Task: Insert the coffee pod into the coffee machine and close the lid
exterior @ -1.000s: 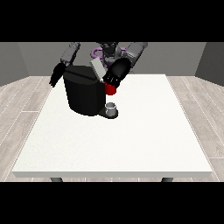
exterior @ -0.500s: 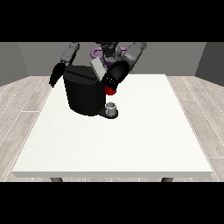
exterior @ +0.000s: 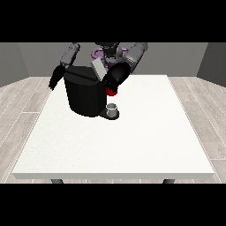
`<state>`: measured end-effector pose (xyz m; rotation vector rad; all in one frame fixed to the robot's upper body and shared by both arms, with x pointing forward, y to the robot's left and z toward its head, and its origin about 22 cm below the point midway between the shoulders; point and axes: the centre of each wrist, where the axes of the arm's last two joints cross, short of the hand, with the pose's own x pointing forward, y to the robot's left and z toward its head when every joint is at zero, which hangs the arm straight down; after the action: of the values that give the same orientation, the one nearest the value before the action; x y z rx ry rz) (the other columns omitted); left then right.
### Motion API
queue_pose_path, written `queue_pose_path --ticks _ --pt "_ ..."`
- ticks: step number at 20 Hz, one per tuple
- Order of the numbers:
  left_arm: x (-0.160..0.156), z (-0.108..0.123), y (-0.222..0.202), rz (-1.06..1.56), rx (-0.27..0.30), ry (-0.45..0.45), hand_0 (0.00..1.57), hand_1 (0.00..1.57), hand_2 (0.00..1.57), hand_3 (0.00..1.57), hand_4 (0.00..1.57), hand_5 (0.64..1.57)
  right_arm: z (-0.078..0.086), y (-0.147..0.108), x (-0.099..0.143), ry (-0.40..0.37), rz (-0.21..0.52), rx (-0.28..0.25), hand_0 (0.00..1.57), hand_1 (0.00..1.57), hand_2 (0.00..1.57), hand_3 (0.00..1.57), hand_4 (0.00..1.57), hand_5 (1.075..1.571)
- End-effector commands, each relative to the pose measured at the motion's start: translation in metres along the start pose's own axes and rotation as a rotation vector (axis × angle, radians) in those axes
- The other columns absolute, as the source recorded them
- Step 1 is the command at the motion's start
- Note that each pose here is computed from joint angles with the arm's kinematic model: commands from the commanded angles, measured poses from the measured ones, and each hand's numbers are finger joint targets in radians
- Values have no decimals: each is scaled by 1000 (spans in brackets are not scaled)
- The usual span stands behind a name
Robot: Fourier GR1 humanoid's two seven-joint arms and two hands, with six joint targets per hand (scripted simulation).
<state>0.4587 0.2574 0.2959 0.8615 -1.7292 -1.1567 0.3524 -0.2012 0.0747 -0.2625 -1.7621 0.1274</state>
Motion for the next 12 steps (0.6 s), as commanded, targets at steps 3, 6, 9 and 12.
queue_pose_path --ticks 3,6,9,12 --pt "2 0 11 -81 39 -17 1044 1044 1049 744 0 1571 2 15 5 -31 15 -6 0 0 0 0 74 1571" --pt "-25 15 25 -84 71 -23 815 815 912 662 0 1571 -4 1 18 -33 44 12 0 0 0 0 215 1571" --pt "3 0 12 -127 62 5 0 0 686 554 0 1571 -4 -1 2 -29 16 25 0 0 0 0 161 1571" --pt "-11 6 12 -115 64 11 0 0 623 490 0 1571 4 9 0 -18 33 11 0 0 0 0 87 1571"
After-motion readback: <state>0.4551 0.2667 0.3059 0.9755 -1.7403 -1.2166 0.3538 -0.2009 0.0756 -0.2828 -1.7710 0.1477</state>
